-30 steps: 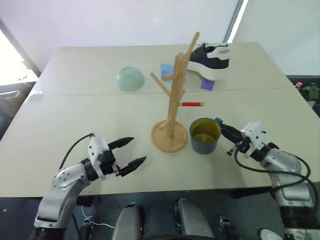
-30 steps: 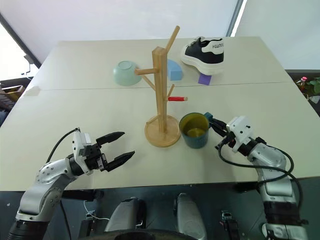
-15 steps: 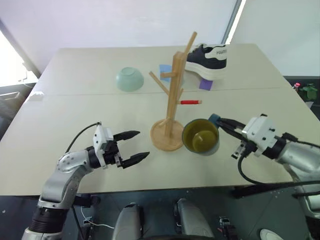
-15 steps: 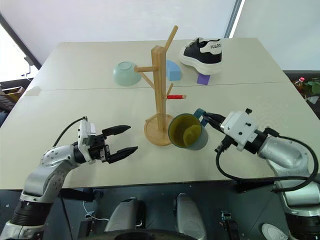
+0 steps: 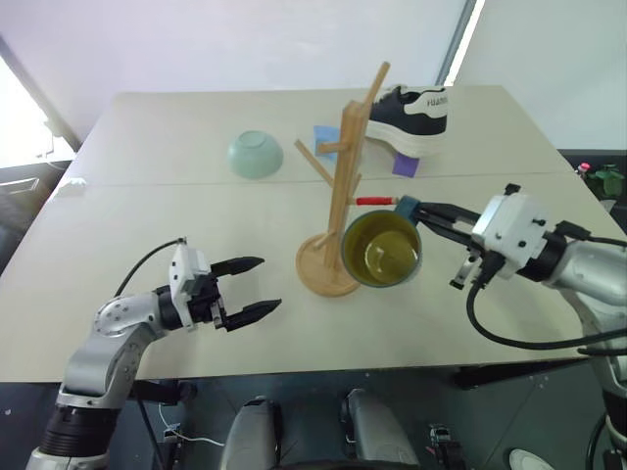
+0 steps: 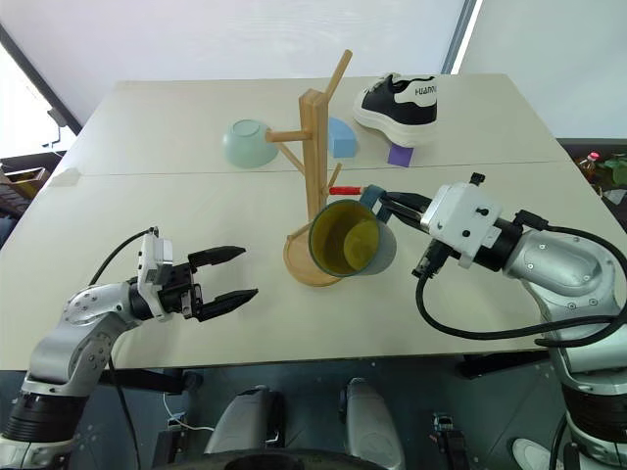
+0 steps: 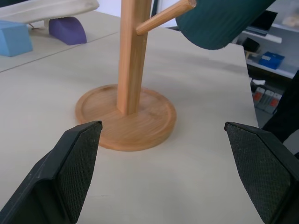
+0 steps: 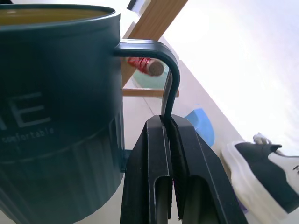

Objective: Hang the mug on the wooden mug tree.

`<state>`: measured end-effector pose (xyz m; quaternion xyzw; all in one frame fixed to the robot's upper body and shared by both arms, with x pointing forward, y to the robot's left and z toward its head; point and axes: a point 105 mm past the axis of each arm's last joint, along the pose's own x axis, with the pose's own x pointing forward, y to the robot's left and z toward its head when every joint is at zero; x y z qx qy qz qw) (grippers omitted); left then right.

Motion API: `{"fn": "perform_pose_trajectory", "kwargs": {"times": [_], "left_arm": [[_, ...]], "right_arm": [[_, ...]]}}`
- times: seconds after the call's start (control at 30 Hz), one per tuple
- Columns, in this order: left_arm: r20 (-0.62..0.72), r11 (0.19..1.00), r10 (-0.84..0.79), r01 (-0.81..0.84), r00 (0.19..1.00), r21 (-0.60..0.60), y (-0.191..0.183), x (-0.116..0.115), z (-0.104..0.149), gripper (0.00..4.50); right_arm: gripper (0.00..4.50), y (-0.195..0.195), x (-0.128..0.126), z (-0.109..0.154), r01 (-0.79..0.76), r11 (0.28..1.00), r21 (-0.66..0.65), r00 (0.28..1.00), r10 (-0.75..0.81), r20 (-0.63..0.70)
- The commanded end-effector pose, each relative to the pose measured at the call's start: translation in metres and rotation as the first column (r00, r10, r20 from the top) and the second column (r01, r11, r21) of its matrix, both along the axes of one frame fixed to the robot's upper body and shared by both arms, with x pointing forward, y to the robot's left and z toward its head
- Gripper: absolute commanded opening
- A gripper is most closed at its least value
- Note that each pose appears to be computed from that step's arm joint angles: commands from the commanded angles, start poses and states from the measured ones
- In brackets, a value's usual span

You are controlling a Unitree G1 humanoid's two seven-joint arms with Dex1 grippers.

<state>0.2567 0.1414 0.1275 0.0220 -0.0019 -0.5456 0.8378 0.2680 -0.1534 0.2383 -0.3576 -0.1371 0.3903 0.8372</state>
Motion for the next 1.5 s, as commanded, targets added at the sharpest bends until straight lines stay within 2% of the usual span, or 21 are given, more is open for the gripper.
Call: {"fn": "perform_pose_trajectory", "kwargs": {"times": [0.03,0.57,0.83,0.93,1.0,1.07,1.1,1.33,1.43,1.5], "left_arm": [[0.050,1.000,-0.013,0.014,0.999,-0.007,0.001,-0.003,0.017,4.50],[0.093,0.991,-0.108,0.114,0.990,-0.065,-0.015,-0.014,0.066,4.50],[0.114,0.991,-0.112,0.120,0.987,-0.067,-0.017,-0.014,0.071,4.50],[0.115,0.991,-0.110,0.118,0.987,-0.066,-0.017,-0.014,0.070,4.50],[0.117,0.991,-0.108,0.116,0.987,-0.067,-0.017,-0.014,0.070,4.50],[0.118,0.991,-0.105,0.114,0.987,-0.068,-0.017,-0.014,0.069,4.50],[0.118,0.991,-0.104,0.113,0.987,-0.068,-0.017,-0.014,0.069,4.50],[0.104,0.997,-0.047,0.053,0.994,-0.060,-0.008,-0.007,0.061,4.50],[0.099,0.994,0.108,-0.107,0.989,-0.014,0.007,0.010,0.047,4.50],[0.101,0.969,0.246,-0.243,0.964,-0.040,0.024,0.025,0.042,4.50]], "right_arm": [[0.04,0.004,-0.001,0.009,-0.020,1.000,-0.022,0.999,0.021,0.030],[0.04,0.012,0.021,0.006,-0.011,0.998,-0.064,1.000,0.012,0.010],[0.04,0.013,0.025,0.002,-0.018,0.997,-0.079,1.000,0.017,-0.014],[0.99,0.014,0.026,0.002,-0.021,0.997,-0.080,1.000,0.020,-0.012],[1.90,0.014,0.027,0.006,-0.013,0.996,-0.087,1.000,0.015,0.017],[3.00,0.015,0.027,0.008,-0.014,0.995,-0.096,0.999,0.017,0.036],[3.39,0.015,0.026,0.009,-0.015,0.995,-0.098,0.999,0.019,0.041],[3.39,0.008,0.017,0.021,-0.014,0.997,-0.074,0.998,0.018,0.052],[3.39,-0.009,0.013,0.025,0.025,1.000,-0.012,0.999,-0.024,0.026],[3.39,-0.029,0.013,0.018,0.085,0.990,0.115,0.995,-0.078,-0.060]]}}
